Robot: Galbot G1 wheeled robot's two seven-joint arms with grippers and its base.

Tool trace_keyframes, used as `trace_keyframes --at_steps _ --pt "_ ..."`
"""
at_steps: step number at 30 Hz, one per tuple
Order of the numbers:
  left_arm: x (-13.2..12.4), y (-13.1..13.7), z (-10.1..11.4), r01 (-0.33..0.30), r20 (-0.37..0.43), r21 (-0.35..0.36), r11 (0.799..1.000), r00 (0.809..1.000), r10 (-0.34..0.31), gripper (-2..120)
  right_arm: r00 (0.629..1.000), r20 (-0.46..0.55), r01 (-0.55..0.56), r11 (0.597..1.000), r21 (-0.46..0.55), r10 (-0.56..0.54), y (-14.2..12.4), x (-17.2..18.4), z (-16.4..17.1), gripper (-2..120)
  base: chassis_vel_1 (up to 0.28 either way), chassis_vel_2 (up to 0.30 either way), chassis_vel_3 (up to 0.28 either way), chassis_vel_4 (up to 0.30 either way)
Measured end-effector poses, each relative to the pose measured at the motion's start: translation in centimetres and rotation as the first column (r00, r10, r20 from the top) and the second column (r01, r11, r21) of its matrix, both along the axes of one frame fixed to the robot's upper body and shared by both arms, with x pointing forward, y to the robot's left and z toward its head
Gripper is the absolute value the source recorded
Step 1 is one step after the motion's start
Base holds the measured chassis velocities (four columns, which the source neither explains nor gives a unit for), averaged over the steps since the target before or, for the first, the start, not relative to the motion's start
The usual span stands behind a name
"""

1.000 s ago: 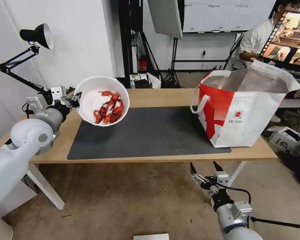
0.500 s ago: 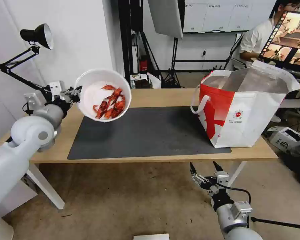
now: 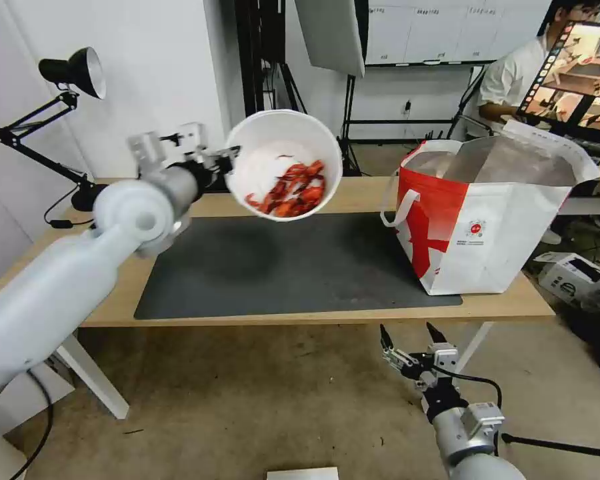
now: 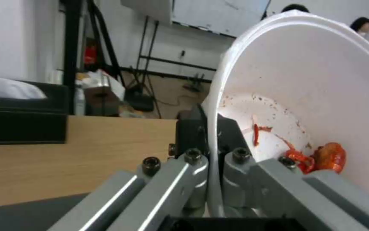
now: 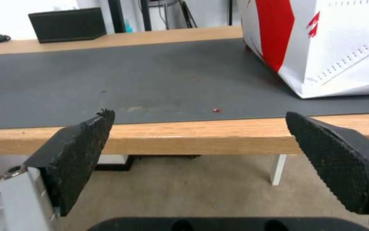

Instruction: Pick up the trash from the table and place it into the takeout bag.

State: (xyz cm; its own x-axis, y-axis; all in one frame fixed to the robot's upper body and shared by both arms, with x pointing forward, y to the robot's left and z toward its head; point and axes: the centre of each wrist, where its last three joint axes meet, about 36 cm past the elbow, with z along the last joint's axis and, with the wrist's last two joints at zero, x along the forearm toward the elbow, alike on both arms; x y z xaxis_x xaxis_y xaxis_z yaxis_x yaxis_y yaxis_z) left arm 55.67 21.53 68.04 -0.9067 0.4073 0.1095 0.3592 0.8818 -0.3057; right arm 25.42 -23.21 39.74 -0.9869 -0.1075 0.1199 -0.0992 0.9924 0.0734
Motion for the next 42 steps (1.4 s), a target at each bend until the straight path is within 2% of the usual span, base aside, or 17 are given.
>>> trace_keyframes --at_steps 1,2,5,6,9,10,13,14,17,33,34,37,38,41,42 --pt "0.6 -0.9 0.9 0.008 0.006 0.000 1.000 1.000 -0.008 0 1.000 0.000 0.000 1.000 0.000 0.000 0.0 0.0 0.0 100 0.000 0.000 0.000 0.000" --pt "0.6 -0.9 0.9 0.008 0.006 0.000 1.000 1.000 -0.008 0 1.000 0.000 0.000 1.000 0.000 0.000 0.0 0.0 0.0 100 0.000 0.000 0.000 0.000" --pt "2.4 -3.3 4.0 0.028 0.032 0.002 1.000 0.999 -0.028 0 1.000 0.000 0.000 1.000 0.000 0.000 0.0 0.0 0.0 100 0.000 0.000 0.000 0.000" --pt "2.4 -3.3 4.0 0.028 0.032 0.002 1.000 0.999 -0.028 0 1.000 0.000 0.000 1.000 0.000 0.000 0.0 0.0 0.0 100 0.000 0.000 0.000 0.000" --pt "4.0 -6.5 6.6 0.059 0.044 -0.001 0.998 0.997 -0.059 0 1.000 0.000 0.000 1.000 0.000 0.000 0.0 0.0 0.0 100 0.000 0.000 0.000 0.000" --pt "4.0 -6.5 6.6 0.059 0.044 -0.001 0.998 0.997 -0.059 0 1.000 0.000 0.000 1.000 0.000 0.000 0.0 0.0 0.0 100 0.000 0.000 0.000 0.000" --pt "5.2 -9.8 8.6 0.095 0.042 -0.006 0.995 0.995 -0.094 0 1.000 0.000 0.000 1.000 0.000 0.000 0.0 0.0 0.0 100 0.000 0.000 0.000 0.000" --pt "5.2 -9.8 8.6 0.095 0.042 -0.006 0.995 0.995 -0.094 0 1.000 0.000 0.000 1.000 0.000 0.000 0.0 0.0 0.0 100 0.000 0.000 0.000 0.000" --pt "6.2 -12.6 9.7 0.118 0.033 -0.004 0.993 0.993 -0.118 0 1.000 0.000 0.000 1.000 0.000 0.000 0.0 0.0 0.0 100 0.000 0.000 0.000 0.000" --pt "8.0 -20.1 11.4 0.176 0.002 -0.004 0.984 0.984 -0.176 0 1.000 0.000 0.000 1.000 0.000 0.000 0.0 0.0 0.0 100 0.000 0.000 0.000 0.000" --pt "8.0 -20.1 11.4 0.176 0.002 -0.004 0.984 0.984 -0.176 0 1.000 0.000 0.000 1.000 0.000 0.000 0.0 0.0 0.0 100 0.000 0.000 0.000 0.000" --pt "8.7 -22.6 10.8 0.177 -0.014 0.015 0.984 0.984 -0.177 0 1.000 0.000 0.000 1.000 0.000 0.000 0.0 0.0 0.0 100 0.000 0.000 0.000 0.000" --pt "8.7 -22.6 10.8 0.177 -0.014 0.015 0.984 0.984 -0.177 0 1.000 0.000 0.000 1.000 0.000 0.000 0.0 0.0 0.0 100 0.000 0.000 0.000 0.000" --pt "9.4 -25.5 10.0 0.181 -0.024 0.049 0.982 0.983 -0.180 0 1.000 0.000 0.000 1.000 0.000 0.000 0.0 0.0 0.0 100 0.000 0.000 0.000 0.000" --pt "9.4 -25.5 10.0 0.181 -0.024 0.049 0.982 0.983 -0.180 0 1.000 0.000 0.000 1.000 0.000 0.000 0.0 0.0 0.0 100 0.000 0.000 0.000 0.000"
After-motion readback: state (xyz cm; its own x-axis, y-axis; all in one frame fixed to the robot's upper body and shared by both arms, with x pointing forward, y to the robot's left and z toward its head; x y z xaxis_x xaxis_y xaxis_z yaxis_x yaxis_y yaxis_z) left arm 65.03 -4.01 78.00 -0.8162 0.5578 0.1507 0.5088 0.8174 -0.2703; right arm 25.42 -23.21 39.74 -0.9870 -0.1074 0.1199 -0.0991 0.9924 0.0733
